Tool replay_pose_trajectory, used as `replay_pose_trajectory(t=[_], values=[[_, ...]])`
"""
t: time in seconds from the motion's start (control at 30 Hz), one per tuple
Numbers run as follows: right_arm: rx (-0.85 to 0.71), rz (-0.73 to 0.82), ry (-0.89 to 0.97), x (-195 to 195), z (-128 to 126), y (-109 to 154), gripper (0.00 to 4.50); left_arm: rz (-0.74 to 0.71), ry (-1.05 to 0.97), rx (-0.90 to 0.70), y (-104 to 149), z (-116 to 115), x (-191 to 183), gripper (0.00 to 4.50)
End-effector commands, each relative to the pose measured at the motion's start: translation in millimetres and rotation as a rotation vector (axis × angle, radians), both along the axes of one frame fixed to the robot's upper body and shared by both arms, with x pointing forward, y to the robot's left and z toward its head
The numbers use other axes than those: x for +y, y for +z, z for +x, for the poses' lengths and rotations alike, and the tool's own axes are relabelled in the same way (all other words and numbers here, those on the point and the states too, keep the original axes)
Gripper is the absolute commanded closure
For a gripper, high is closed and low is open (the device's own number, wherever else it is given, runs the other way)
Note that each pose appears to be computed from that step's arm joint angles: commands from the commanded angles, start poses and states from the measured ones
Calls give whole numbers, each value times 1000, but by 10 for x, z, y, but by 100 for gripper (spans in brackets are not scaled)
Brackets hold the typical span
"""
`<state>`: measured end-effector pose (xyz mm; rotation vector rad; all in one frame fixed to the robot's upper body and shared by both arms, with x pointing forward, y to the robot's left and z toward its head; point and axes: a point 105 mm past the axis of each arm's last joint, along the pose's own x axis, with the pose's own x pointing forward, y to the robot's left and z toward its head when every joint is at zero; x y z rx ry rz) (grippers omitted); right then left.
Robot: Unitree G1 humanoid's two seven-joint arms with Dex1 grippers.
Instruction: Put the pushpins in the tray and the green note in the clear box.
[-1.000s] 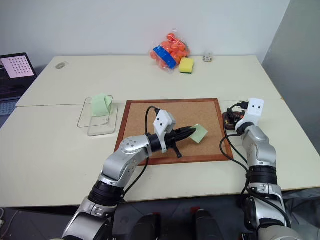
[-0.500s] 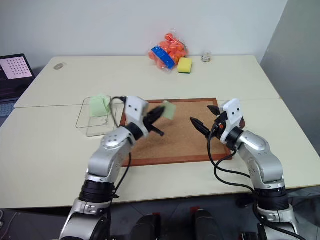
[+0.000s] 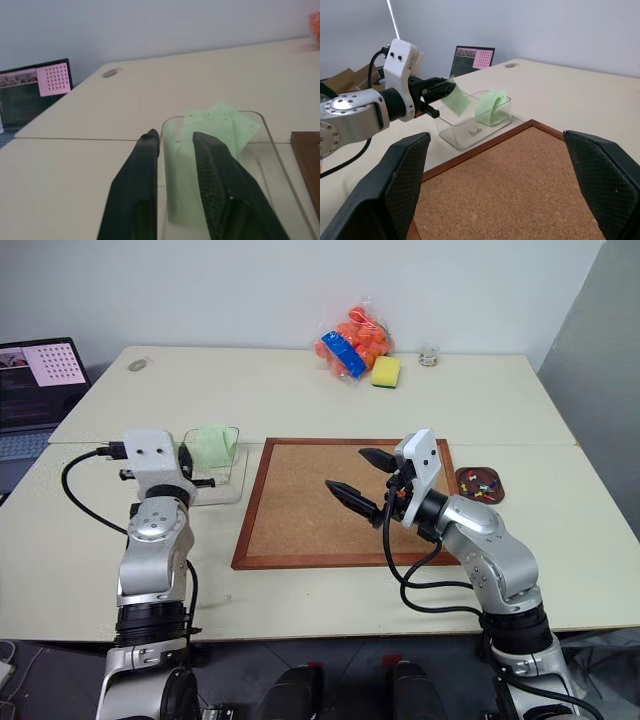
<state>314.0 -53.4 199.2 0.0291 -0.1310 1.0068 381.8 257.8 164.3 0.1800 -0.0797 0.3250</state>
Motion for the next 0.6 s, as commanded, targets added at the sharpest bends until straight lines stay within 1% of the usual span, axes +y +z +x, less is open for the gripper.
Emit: replay_pose_trajectory(t=[0.03,0.07,0.13,0.2,0.27,0.33,0.43,0.47,0.53,0.6], values=[[-61,8,17,8,-30,142,0,-4,-5,-58,130,17,-13,247],[-62,6,15,2,-32,139,0,-6,-8,-60,133,25,-20,221],[-61,3,10,-4,-34,134,0,-6,-12,-64,143,39,-27,190],[-59,1,1,-17,-33,127,0,-9,-17,-69,149,44,-37,136],[-56,-6,-23,-47,-20,110,0,-23,-26,-76,152,45,-63,104],[-46,-46,-145,-178,88,24,0,-28,-105,-58,104,40,-231,71],[-5,-72,-355,-414,242,-135,0,-8,-229,-50,17,-44,-509,71],[12,-74,-422,-485,271,-188,0,-33,-265,-43,-35,-87,-593,71],[62,-60,-580,-651,312,-312,0,-57,-350,-17,-158,-215,-816,71],[86,-59,-673,-744,322,-392,0,-58,-385,1,-234,-304,-926,71]])
